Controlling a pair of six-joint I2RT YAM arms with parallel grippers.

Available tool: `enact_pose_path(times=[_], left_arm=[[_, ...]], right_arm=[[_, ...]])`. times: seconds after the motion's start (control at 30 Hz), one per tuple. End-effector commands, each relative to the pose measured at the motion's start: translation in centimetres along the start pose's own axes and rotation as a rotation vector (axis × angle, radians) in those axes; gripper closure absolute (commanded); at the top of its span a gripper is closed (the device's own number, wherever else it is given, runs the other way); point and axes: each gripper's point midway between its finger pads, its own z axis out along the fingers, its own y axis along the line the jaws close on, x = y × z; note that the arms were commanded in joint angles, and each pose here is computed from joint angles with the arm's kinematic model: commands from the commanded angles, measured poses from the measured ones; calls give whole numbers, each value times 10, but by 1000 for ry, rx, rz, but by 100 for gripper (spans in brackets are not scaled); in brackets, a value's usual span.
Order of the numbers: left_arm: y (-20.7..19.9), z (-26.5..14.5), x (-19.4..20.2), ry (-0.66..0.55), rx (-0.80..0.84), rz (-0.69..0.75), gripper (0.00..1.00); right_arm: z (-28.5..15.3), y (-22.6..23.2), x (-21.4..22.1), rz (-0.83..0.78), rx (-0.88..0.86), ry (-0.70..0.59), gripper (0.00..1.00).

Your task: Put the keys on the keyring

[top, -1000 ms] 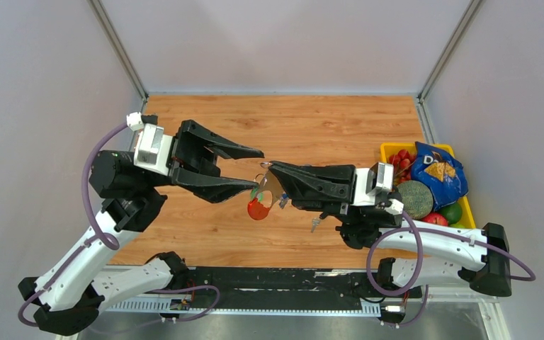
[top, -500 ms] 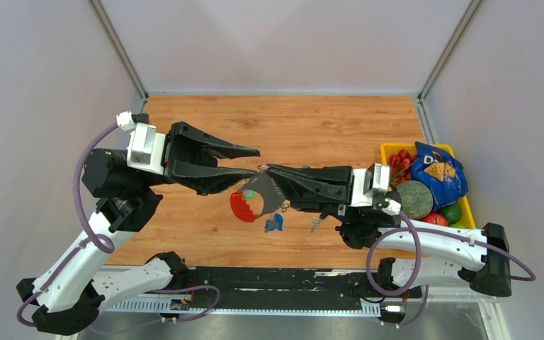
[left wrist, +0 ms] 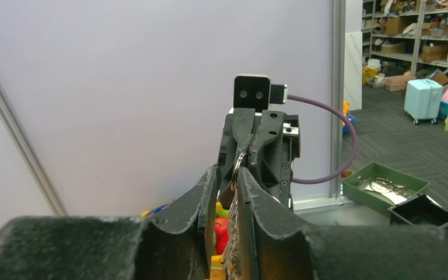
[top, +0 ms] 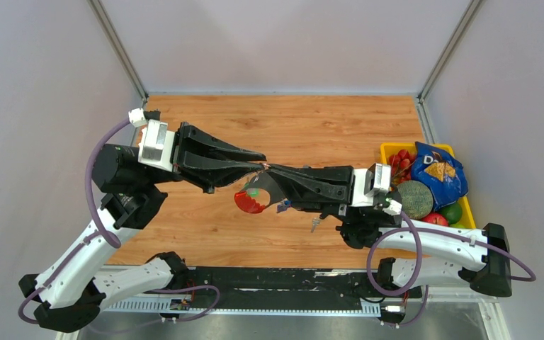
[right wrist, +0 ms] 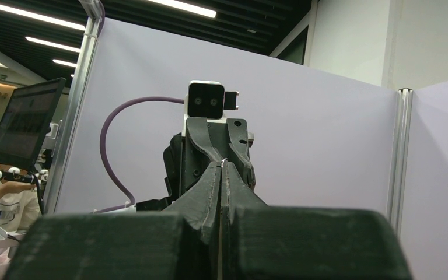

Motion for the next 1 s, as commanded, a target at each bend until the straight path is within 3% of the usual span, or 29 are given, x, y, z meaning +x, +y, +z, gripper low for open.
enact_pose_path(times=[0.0,0.97], left_arm=[[-1,2,-11,-20,8,40,73],[-6,-2,4,-9,27,-5,69]], right_arm=[[3,6,-26,36,-24,-69,100],[7,3,-30,27,-12,-97,100]])
